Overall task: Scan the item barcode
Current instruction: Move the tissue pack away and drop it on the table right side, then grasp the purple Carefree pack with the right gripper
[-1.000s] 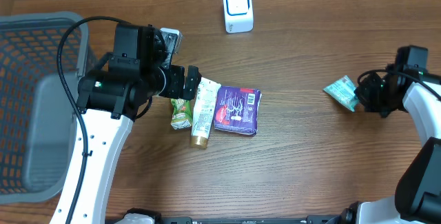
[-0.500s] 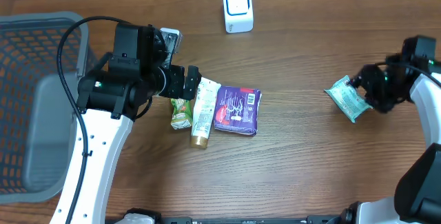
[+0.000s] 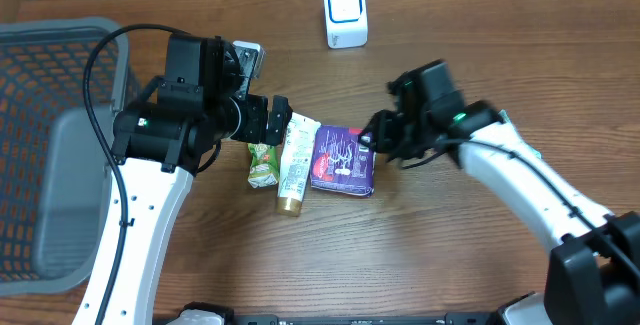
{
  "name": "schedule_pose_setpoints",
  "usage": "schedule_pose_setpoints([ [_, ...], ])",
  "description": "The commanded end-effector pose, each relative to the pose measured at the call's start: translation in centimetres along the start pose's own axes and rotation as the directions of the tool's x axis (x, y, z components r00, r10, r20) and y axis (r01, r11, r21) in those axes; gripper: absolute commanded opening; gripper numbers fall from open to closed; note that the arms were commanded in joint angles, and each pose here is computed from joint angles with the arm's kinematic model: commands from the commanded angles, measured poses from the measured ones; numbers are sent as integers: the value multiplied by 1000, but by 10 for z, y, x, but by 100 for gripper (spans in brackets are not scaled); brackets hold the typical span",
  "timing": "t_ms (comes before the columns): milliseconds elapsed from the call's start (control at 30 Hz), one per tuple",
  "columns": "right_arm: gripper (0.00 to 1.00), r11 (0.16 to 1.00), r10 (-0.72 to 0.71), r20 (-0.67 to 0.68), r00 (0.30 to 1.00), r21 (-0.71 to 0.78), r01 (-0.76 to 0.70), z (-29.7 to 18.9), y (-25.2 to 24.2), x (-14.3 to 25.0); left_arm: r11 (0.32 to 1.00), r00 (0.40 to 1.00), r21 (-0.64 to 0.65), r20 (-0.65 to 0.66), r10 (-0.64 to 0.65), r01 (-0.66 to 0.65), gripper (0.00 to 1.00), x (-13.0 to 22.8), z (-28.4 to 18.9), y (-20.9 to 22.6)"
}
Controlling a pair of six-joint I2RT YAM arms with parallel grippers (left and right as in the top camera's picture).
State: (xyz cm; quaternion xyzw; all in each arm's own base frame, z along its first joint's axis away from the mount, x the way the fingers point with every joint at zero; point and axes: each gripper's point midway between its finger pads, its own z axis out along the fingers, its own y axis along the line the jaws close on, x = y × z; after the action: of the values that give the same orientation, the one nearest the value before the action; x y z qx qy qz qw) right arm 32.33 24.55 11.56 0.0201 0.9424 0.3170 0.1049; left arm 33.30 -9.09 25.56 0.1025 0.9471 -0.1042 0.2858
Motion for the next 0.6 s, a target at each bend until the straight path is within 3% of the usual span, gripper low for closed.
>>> schedule_pose_setpoints([
  [0,36,990,125,71,990,56,-129,15,13,12,1000,999,1,40,22,-22,100,-7,-12,-2],
  [200,43,991,111,79,991,69,-116,41,38,36,1000,999,1,40,22,-22,100,-7,-12,-2],
  [567,45,975,146,-29,989,172,-139,80,11,64,1000,999,1,40,22,-22,99,-7,-12,-2],
])
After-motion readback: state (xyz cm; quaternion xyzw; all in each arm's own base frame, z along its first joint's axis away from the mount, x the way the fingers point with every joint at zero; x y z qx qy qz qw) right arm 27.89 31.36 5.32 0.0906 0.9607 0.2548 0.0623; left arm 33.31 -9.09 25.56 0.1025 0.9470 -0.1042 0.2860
